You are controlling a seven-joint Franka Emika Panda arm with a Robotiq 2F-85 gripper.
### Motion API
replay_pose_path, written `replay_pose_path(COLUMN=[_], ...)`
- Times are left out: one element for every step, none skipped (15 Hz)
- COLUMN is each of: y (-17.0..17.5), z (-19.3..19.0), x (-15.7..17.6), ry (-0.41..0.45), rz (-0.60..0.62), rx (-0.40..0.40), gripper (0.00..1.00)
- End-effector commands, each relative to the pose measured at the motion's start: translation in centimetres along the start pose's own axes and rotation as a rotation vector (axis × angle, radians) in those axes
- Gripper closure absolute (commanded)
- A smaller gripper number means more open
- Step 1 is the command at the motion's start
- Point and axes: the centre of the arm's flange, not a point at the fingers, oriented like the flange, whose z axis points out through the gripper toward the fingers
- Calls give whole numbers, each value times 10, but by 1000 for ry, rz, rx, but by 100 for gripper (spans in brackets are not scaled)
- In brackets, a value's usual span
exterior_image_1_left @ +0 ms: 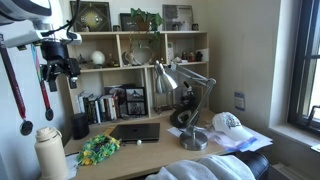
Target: Adjust the lamp upwards
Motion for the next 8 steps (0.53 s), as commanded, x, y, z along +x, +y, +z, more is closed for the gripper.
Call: replay_pose_path(y=[67, 88, 115, 138, 166, 188, 214, 238], z=[-26, -33, -42, -49, -55, -61, -65, -68], x=[32, 39, 49, 57, 68, 75, 87, 98], ry=[99, 134, 175, 210, 253, 288, 320, 348], rz=[59, 82, 101, 117, 134, 152, 166, 182], rx=[27, 23, 30, 39, 42, 48, 53, 58], gripper=[0, 0, 0, 0, 0, 0, 0, 0])
